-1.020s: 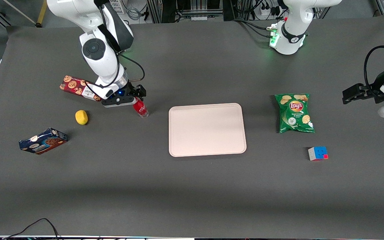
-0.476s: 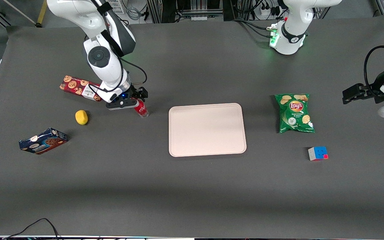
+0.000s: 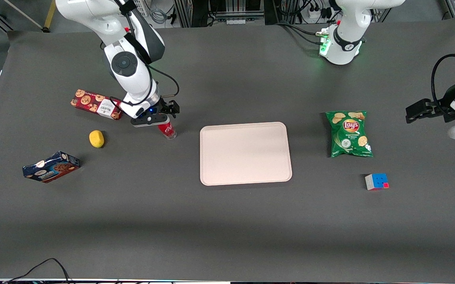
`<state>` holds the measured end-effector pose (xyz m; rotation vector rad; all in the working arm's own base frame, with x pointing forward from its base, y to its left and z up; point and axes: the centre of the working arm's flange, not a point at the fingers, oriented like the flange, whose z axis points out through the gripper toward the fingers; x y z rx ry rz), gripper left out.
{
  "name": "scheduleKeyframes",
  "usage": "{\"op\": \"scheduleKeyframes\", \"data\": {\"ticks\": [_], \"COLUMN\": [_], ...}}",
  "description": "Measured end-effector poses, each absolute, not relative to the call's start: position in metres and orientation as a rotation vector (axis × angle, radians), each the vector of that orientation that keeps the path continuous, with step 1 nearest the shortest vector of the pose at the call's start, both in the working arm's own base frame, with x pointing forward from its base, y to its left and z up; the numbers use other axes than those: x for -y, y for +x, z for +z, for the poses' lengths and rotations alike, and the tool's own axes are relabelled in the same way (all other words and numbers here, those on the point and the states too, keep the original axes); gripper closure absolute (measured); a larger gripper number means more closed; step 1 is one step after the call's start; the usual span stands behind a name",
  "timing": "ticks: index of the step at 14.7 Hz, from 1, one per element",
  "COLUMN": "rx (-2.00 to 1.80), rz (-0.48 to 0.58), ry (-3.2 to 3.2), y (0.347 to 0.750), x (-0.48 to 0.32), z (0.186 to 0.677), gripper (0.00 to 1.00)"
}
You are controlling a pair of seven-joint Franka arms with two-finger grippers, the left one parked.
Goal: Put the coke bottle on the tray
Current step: 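Lower the open right gripper and close it around the bottle's cap end, then lift the bottle with the right gripper and carry it over the white tray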
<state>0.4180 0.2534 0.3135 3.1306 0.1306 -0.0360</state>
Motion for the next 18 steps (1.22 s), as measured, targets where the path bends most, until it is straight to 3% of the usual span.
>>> {"op": "scheduleKeyframes", "data": {"ticks": [5,7,9,13,18], "rx": [-0.125,-0.122,-0.12,-0.101,-0.092], "rz": [-0.038,-0.042,-0.048,-0.061,-0.056], "ry": [3.129,3.127,3.125,3.119,3.122], "y": [0.419,0.419,0.418,0.42,0.422], "x": [-0.251,-0.25,-0.249,-0.242,-0.241], "z": [0.313,0.312,0.311,0.31,0.312], "gripper": [0.06,0.27,0.32,0.67,0.67]}}
